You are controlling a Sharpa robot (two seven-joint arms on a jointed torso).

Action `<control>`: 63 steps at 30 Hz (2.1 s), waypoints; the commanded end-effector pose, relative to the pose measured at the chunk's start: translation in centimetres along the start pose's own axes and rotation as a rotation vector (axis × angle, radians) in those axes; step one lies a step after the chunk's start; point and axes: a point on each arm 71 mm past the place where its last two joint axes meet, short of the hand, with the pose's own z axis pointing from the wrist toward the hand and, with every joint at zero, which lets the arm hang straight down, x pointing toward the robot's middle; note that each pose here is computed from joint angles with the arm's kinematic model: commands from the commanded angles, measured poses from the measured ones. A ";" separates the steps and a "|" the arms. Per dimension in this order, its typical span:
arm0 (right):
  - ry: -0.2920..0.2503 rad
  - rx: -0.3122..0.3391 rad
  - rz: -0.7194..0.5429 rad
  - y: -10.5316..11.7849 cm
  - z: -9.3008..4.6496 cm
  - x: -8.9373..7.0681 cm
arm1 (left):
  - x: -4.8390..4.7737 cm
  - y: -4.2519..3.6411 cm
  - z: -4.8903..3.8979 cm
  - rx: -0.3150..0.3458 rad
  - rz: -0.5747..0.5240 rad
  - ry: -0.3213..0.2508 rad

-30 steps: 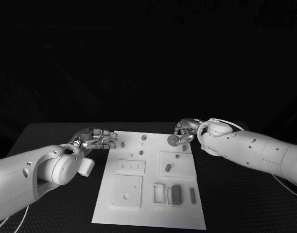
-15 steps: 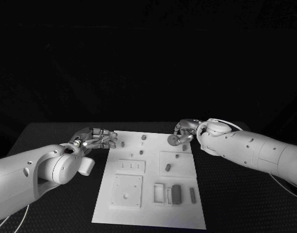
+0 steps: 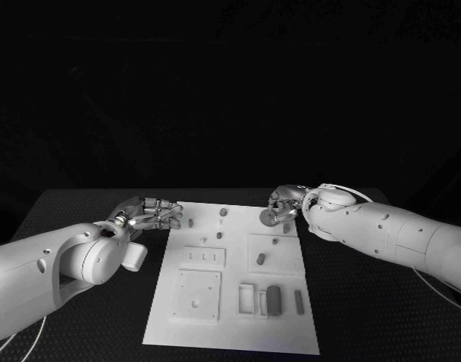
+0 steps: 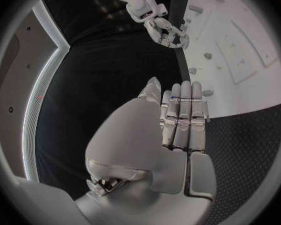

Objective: Assemble the parts on the task board

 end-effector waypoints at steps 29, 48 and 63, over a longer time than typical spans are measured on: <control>0.042 -0.035 -0.103 0.1 -0.4 2.5 | -0.05 -0.10 -0.05 0.009 0.000 0.014; 0.014 -0.077 -0.137 0.3 -0.5 2.6 | -0.09 -0.10 -0.11 0.010 0.000 0.014; -0.210 -0.062 -0.148 0.9 -0.6 1.2 | -0.16 -0.09 -0.04 0.011 0.001 0.011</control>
